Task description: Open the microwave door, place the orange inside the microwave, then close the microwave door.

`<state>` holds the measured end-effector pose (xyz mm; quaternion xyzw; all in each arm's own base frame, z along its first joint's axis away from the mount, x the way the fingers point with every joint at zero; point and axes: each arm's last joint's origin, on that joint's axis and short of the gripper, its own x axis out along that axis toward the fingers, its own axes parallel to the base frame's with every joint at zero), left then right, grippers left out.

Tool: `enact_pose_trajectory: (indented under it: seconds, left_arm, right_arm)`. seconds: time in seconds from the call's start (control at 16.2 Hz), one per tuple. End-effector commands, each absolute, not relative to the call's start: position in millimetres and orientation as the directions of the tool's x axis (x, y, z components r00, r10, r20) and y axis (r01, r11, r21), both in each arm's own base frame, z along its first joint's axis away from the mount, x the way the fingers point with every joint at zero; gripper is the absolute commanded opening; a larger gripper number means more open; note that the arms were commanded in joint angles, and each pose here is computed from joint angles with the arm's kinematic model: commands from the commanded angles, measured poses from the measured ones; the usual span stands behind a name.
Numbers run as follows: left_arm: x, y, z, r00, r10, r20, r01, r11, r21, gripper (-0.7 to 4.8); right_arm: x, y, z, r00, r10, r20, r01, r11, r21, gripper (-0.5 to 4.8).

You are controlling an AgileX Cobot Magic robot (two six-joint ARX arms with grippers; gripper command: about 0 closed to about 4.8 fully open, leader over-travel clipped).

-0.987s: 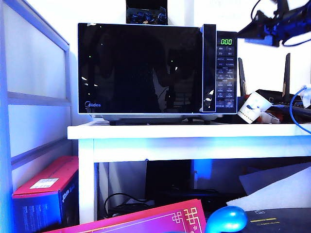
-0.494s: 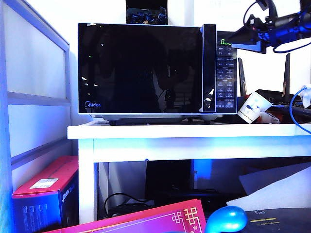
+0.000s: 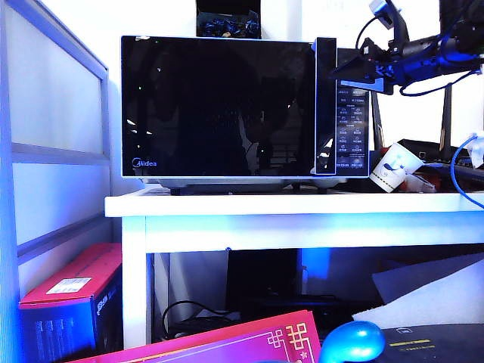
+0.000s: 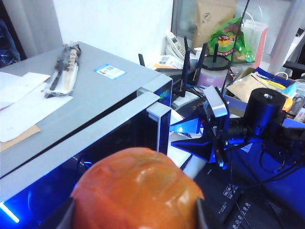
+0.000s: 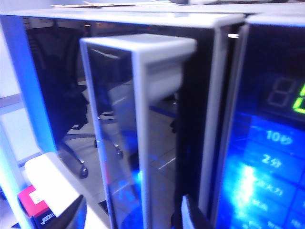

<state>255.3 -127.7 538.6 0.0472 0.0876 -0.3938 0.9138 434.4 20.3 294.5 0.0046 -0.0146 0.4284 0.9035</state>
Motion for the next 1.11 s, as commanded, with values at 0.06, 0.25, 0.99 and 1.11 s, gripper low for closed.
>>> enact_pose_trajectory:
  seconds: [0.06, 0.25, 0.99, 1.11]
  left_arm:
    - [253.2, -127.4, 540.9, 0.675, -0.714, -0.186, 0.730, 0.683, 0.022, 2.80]
    - [253.2, -127.3, 540.8, 0.675, -0.714, -0.186, 0.729, 0.684, 0.022, 2.80]
    - [253.4, -127.4, 540.7, 0.675, -0.714, -0.187, 0.729, 0.684, 0.022, 2.80]
    - [253.4, -127.4, 540.7, 0.675, -0.714, -0.187, 0.729, 0.684, 0.022, 2.81]
  right_arm:
    - [435.4, 26.3, 303.2, 0.616, 0.786, 0.058, -0.785, 0.618, -0.037, 2.65]
    - [437.9, 31.1, 304.3, 0.584, 0.810, 0.051, -0.810, 0.586, -0.033, 2.65]
    - [434.2, 29.3, 308.9, 0.526, 0.849, 0.052, -0.849, 0.528, -0.025, 2.65]
    - [432.6, 21.6, 311.4, 0.517, 0.854, 0.051, -0.855, 0.518, -0.012, 2.65]
